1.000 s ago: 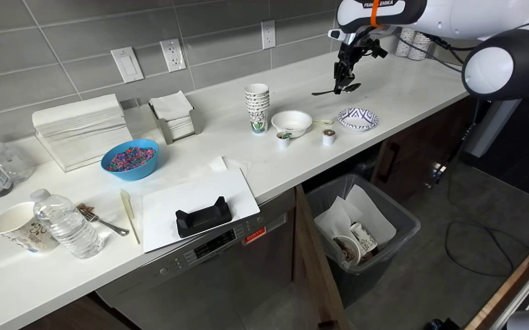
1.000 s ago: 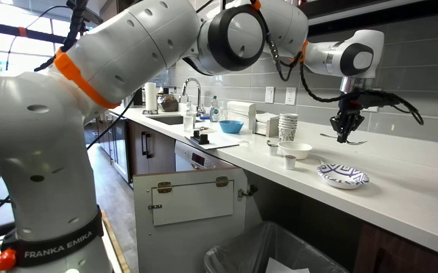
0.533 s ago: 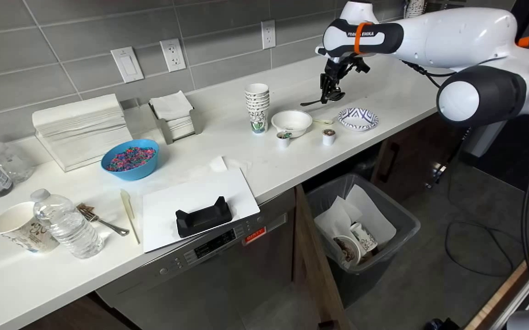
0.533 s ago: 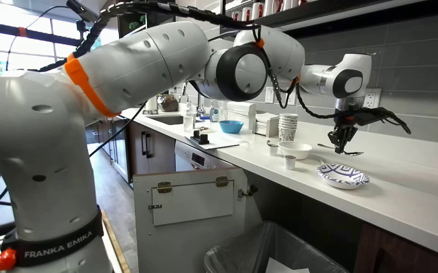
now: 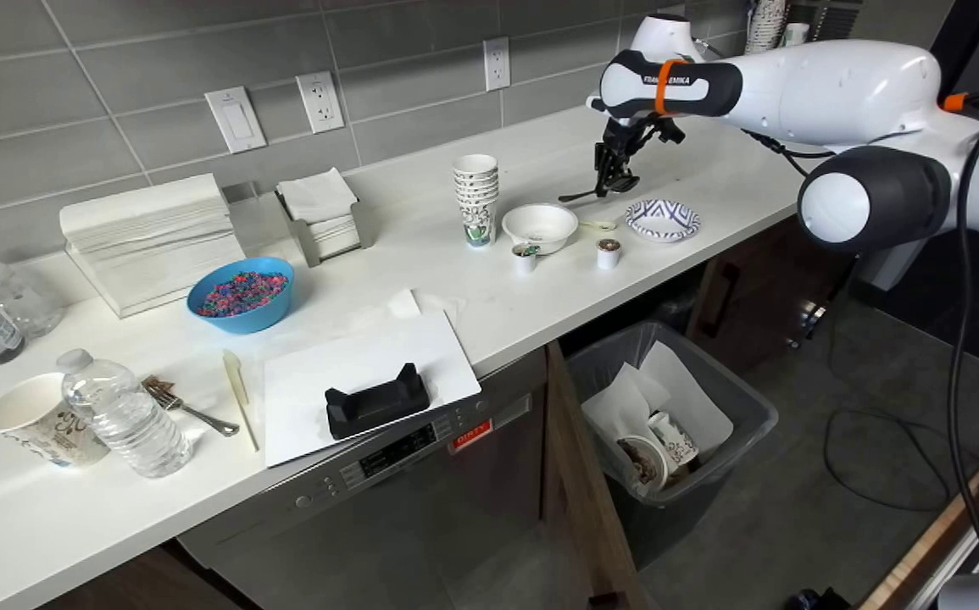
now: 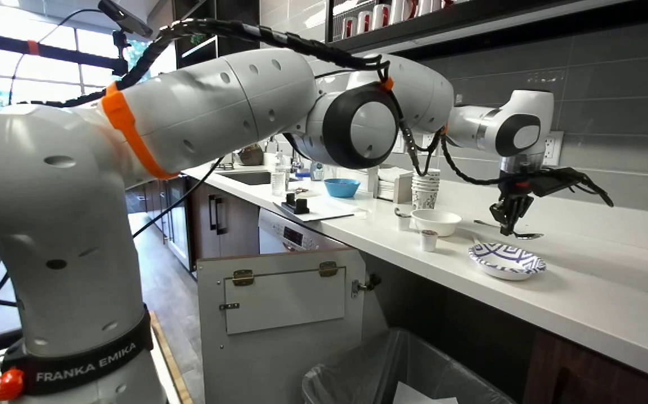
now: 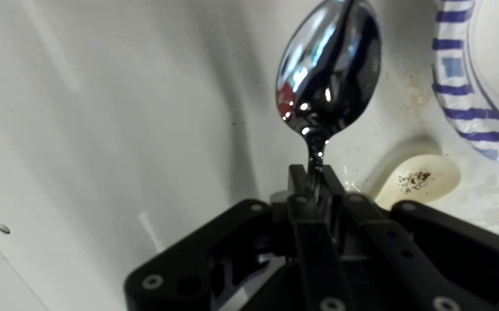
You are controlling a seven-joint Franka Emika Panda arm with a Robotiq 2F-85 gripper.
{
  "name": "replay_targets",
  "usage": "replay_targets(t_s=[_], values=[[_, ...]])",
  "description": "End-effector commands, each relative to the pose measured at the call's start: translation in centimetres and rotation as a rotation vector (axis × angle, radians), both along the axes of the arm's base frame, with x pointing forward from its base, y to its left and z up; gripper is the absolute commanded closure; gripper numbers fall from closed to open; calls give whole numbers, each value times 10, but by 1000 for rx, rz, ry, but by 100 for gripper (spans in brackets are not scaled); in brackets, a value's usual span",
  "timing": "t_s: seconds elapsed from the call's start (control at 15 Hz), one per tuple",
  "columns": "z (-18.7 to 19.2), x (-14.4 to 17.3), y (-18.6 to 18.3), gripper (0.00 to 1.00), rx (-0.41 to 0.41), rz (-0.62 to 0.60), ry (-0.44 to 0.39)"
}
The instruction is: Use a spoon to transfer some contents from the left coffee pod to the bowl
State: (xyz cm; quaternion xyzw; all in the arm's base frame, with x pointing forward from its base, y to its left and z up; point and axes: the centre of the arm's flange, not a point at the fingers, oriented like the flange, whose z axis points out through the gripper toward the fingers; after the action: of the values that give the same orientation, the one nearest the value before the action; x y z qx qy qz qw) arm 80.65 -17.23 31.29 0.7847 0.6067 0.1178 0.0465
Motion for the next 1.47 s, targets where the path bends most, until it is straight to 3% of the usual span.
replay_targets(t_s=[0.0, 1.4], values=[[-2, 53, -17, 98, -12, 13, 12], [-19, 66, -19, 98, -25, 3, 53]])
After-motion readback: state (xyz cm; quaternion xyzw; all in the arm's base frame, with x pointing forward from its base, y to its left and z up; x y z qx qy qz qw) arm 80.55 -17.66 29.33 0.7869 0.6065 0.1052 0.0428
